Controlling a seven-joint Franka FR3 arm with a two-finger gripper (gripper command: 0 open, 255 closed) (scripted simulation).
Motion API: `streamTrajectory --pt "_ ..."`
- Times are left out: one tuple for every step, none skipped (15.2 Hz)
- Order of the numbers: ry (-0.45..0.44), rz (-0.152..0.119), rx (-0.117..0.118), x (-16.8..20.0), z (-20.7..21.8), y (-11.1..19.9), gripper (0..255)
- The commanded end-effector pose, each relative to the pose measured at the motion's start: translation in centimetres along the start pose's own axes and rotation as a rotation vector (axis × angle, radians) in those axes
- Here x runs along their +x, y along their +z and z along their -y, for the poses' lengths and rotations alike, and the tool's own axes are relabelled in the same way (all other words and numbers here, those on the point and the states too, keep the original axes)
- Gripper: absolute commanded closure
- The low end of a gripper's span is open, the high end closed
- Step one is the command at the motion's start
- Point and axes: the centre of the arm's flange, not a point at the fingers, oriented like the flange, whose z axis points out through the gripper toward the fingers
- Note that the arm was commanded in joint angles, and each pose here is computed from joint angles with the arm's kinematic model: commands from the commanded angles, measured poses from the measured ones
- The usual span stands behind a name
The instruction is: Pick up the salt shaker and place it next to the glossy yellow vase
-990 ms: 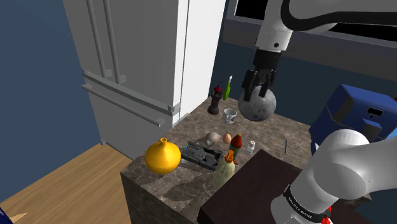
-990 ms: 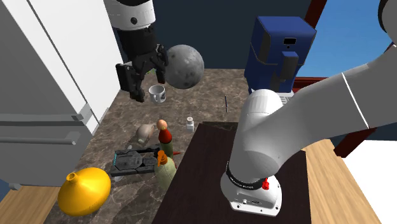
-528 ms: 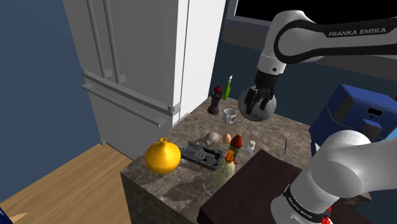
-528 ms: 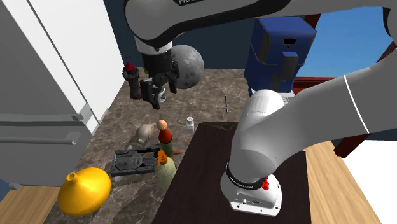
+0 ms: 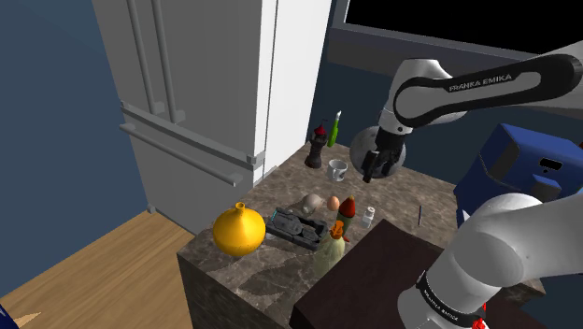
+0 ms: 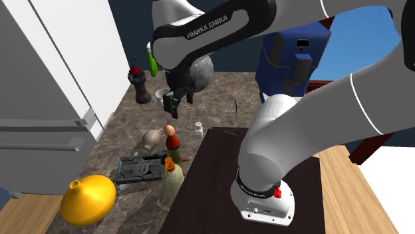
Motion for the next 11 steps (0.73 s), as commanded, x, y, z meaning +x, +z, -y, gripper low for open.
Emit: streamTrajectory --pt "0.005 -0.007 -0.003 0.5 -1.5 2.4 0" --pt "0.007 -0.01 -0.004 0.6 -2.3 3.4 0" --pt "0.01 -0.012 -0.005 0.8 -3.1 4.4 0" --pt "0.013 -0.015 -0.005 1.0 -3.9 5.4 0" --pt "0.016 -0.018 -0.006 1.1 -4.7 6.4 0" --pt "0.019 -0.02 -0.007 1.3 -5.6 7.4 0" --pt "0.021 -0.023 -0.008 1.5 -6.4 8.4 0" --pt "0.024 -0.025 -0.009 1.7 -7.2 9.4 0" --pt "0.027 -0.028 -0.01 1.8 -8.0 10.4 0" --pt "0.03 -0.031 -0.011 2.0 -8.9 11.4 0" --pt "0.032 -0.033 -0.012 2.2 -9.7 12.4 0"
